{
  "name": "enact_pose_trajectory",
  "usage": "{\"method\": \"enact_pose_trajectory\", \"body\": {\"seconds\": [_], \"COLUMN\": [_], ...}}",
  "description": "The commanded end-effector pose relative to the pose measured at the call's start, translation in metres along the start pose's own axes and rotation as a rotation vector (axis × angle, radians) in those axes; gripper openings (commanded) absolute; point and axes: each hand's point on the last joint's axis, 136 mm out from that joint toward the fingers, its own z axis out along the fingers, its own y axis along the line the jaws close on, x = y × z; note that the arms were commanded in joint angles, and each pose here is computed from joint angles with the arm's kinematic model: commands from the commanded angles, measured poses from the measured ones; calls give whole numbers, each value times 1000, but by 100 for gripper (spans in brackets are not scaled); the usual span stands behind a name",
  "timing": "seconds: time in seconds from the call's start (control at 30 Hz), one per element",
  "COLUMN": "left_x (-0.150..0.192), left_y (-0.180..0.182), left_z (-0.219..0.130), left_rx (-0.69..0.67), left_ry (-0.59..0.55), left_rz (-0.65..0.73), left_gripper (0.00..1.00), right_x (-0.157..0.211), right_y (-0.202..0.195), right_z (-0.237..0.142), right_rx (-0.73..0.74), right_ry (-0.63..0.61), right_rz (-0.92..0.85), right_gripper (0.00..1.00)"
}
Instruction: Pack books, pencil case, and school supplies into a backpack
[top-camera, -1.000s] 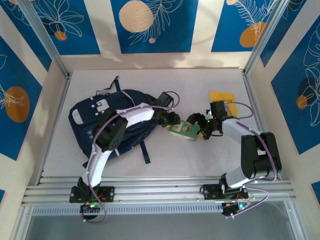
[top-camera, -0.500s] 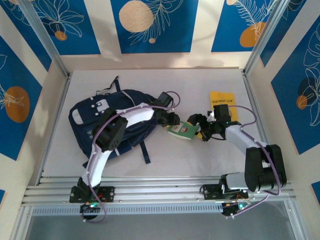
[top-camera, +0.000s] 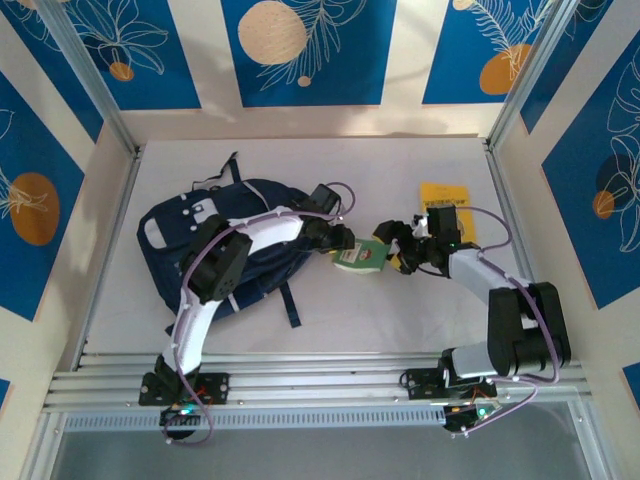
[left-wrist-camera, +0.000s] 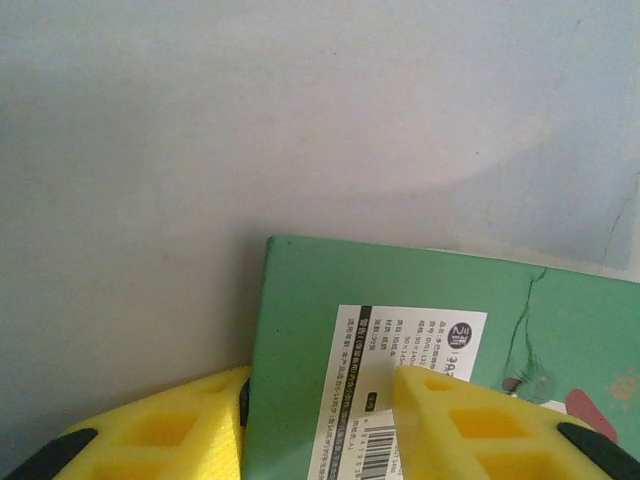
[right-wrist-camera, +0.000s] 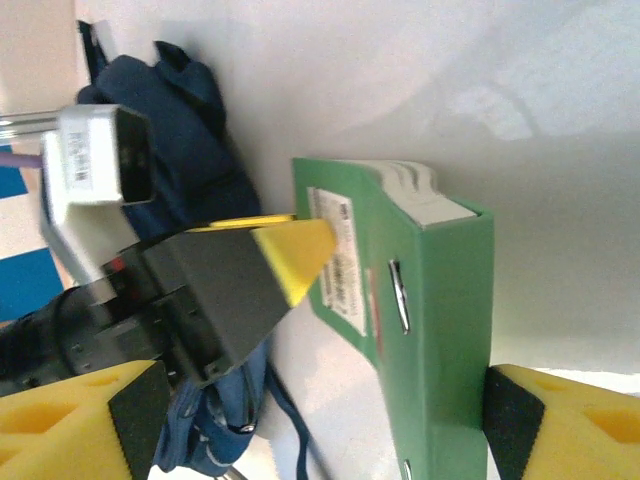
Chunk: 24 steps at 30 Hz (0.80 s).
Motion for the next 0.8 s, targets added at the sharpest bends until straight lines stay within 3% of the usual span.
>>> {"method": "enact_pose_trajectory", "body": {"seconds": [0.0,0.3,0.6,0.77], "left_x": [43,47,51,39], "left_y": [-31,-37,-27,-17], "left_z": [5,5,-7,-39], "left_rx": [102,155,110,61], "left_ry": [135,142,132,75], "left_rz": [-2,-27,-7,12], "left_gripper": [38,35,33,37], "right_x": [33,34,27,25], "right_y": [30,25,8,-3], "right_z": [15,22,18,3], "right_rx": [-144,-154,-70,12], "right_ry": [158,154,101,30], "right_rz": [-66,-36,-61,-117], "right_gripper": [82,73,39,12]}}
